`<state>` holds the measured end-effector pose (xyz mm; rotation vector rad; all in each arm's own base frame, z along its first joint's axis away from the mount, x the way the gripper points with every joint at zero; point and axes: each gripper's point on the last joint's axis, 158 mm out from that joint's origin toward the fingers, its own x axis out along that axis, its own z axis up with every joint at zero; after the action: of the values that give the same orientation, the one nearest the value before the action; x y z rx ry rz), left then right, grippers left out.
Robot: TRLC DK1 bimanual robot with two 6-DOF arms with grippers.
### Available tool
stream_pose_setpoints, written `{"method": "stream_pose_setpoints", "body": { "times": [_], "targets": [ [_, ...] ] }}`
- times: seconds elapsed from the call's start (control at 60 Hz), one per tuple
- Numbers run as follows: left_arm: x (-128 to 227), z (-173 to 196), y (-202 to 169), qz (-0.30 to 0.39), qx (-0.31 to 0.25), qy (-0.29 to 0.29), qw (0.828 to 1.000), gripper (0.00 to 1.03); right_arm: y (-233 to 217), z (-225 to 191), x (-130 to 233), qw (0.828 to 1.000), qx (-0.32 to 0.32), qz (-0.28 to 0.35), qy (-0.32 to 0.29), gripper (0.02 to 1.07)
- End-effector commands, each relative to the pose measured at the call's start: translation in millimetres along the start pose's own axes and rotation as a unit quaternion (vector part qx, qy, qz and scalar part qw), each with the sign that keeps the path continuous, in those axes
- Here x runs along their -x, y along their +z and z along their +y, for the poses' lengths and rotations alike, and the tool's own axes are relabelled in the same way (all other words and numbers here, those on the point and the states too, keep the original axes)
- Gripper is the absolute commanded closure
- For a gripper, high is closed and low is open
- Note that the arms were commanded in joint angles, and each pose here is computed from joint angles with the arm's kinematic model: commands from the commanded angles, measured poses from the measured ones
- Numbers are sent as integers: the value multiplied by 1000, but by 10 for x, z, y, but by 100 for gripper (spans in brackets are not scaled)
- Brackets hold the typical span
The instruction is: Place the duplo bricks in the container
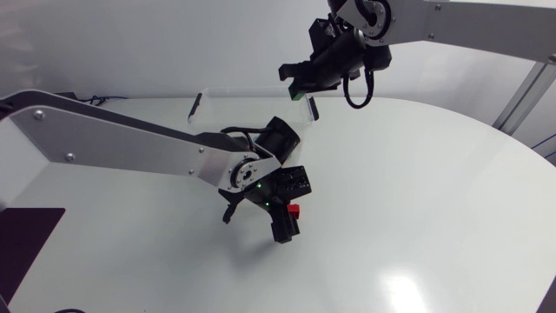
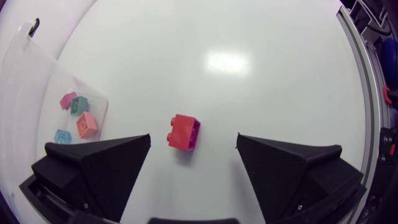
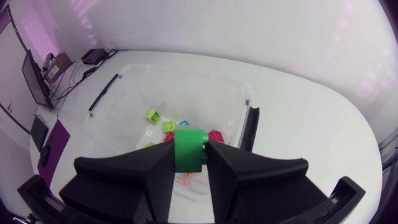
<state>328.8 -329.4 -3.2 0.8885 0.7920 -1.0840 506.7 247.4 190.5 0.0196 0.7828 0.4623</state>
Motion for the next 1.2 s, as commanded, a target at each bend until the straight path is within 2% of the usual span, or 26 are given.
{"method": "stream_pose_setpoints", "body": {
  "times": [0.0,0.083,0.133,0.25,0.317,0.433,0.517,0.617,0.667,0.75,0.833,0.85,1.033,1.183],
  "targets": [
    [-69,55,19,0,-13,-4,1000,7,94,31,-111,1000,-11,-7,7,81],
    [-99,88,33,0,-15,-3,1000,7,148,37,-208,1000,-11,-8,10,79],
    [-125,107,30,3,-15,-4,1000,7,180,37,-266,1000,-10,-7,11,64],
    [-182,154,19,11,-17,-8,1000,7,166,9,-341,1000,-14,5,12,20],
    [-235,160,-19,21,-19,-15,1000,9,124,15,-327,1000,-16,11,18,12],
    [-250,205,-22,27,-15,-27,999,12,-11,-20,-250,999,-18,21,22,10],
    [-281,175,-49,38,-19,-42,998,21,-74,-78,-145,999,-21,21,25,10],
    [-311,153,-67,47,-22,-51,997,24,-151,-127,31,999,-23,21,29,10],
    [-309,142,-41,47,-25,-55,997,32,-179,-153,141,999,-23,16,29,10],
    [-326,106,-21,49,-28,-61,997,56,-221,-206,346,999,-28,7,30,10],
    [-375,19,-58,59,-29,-71,995,92,-271,-288,577,999,-37,-4,32,10],
    [-379,4,-65,60,-29,-73,995,96,-292,-312,626,999,-40,-6,30,10],
    [-234,-186,-225,84,-22,-113,990,97,-469,-472,1043,998,-53,-22,33,10],
    [179,-180,-208,66,-11,-106,992,97,-782,-570,1218,997,-64,-16,31,10]
  ]
}}
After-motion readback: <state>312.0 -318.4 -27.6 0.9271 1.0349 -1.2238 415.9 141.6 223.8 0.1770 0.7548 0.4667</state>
